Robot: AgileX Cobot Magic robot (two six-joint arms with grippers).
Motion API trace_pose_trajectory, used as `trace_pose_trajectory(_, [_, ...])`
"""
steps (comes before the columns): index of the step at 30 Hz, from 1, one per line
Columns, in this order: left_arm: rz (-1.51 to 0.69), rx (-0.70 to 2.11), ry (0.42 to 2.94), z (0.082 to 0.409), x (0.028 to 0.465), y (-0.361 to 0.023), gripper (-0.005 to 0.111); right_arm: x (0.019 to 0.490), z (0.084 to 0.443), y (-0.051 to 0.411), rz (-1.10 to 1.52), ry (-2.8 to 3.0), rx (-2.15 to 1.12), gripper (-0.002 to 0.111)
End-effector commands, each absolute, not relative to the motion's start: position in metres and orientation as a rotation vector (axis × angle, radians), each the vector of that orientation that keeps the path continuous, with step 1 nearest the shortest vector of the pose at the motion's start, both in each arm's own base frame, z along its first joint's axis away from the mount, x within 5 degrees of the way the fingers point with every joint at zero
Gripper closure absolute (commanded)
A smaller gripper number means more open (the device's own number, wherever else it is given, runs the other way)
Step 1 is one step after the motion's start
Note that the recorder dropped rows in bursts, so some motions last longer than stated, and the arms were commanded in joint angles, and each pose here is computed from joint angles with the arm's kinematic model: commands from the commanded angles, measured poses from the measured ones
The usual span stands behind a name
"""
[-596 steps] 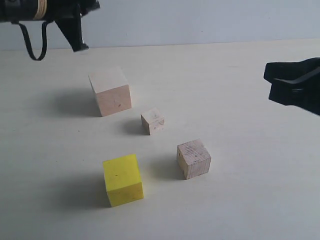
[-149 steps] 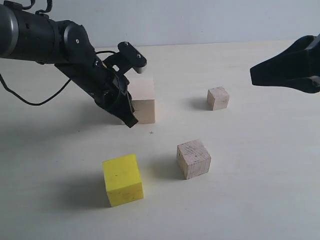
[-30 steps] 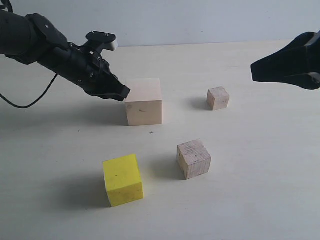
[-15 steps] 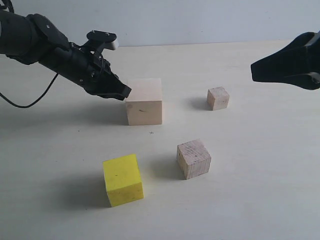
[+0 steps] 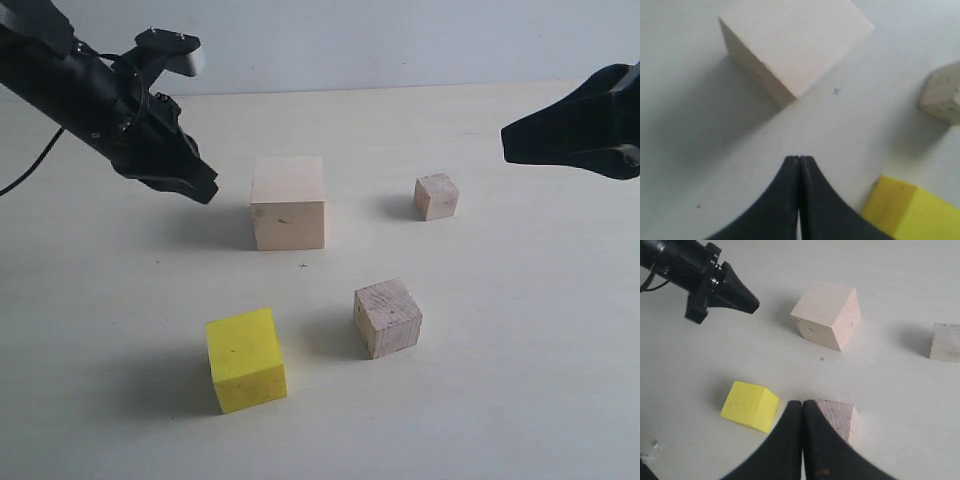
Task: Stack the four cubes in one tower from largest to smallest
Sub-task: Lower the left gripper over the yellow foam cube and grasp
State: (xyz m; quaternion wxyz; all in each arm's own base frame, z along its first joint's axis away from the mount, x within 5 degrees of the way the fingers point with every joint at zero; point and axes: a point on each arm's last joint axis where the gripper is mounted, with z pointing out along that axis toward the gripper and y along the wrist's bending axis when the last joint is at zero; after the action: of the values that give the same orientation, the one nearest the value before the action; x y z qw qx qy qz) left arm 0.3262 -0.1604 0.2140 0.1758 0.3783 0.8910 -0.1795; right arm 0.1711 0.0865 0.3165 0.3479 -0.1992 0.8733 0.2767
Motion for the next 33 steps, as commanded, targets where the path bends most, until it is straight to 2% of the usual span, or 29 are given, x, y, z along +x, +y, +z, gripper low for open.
trace_pose_trajectory(1, [-0.459,1.262,2.491,0.227,0.296,-0.165,0.107,0.171,0.315,0.086,0.700,2.257,-0.523,0.108])
trace_pose_trajectory(4, [-0.448,1.464,2.409,0.244,0.264,-0.186,0.107,0.171,0.315,0.086,0.681,2.244,-0.570,0.108])
trace_pose_trajectory(8, [-0.290,1.725,2.320,0.240,0.240,-0.209,0.107,0.171,0.315,0.086,0.666,2.234,-0.609,0.108])
trace_pose_trajectory(13, [-0.239,1.754,2.434,0.235,0.220,-0.217,0.106,0.169,0.314,0.087,0.673,2.239,-0.642,0.108])
trace_pose_trajectory(14, [-0.245,1.779,2.426,0.234,0.216,-0.220,0.103,0.169,0.314,0.087,0.673,2.239,-0.642,0.108])
trace_pose_trajectory(15, [-0.246,1.802,2.419,0.234,0.212,-0.223,0.096,0.169,0.314,0.087,0.673,2.239,-0.642,0.108])
trace_pose_trajectory(17, [-0.249,1.840,2.400,0.234,0.205,-0.228,0.071,0.169,0.314,0.087,0.674,2.240,-0.643,0.108])
trace_pose_trajectory(19, [-0.251,1.820,2.354,0.235,0.206,-0.234,0.033,0.169,0.314,0.087,0.674,2.240,-0.643,0.108])
trace_pose_trajectory(20, [-0.252,1.807,2.340,0.235,0.207,-0.235,0.024,0.169,0.314,0.087,0.674,2.240,-0.643,0.108])
trace_pose_trajectory(21, [-0.252,1.799,2.332,0.235,0.208,-0.235,0.020,0.169,0.314,0.087,0.674,2.240,-0.643,0.108])
trace_pose_trajectory(26, [-0.245,1.801,2.333,0.233,0.209,-0.236,0.022,0.168,0.314,0.087,0.677,2.243,-0.644,0.108])
trace_pose_trajectory(33, [-0.237,1.840,2.420,0.200,0.216,-0.244,0.022,0.167,0.313,0.087,0.687,2.254,-0.656,0.108])
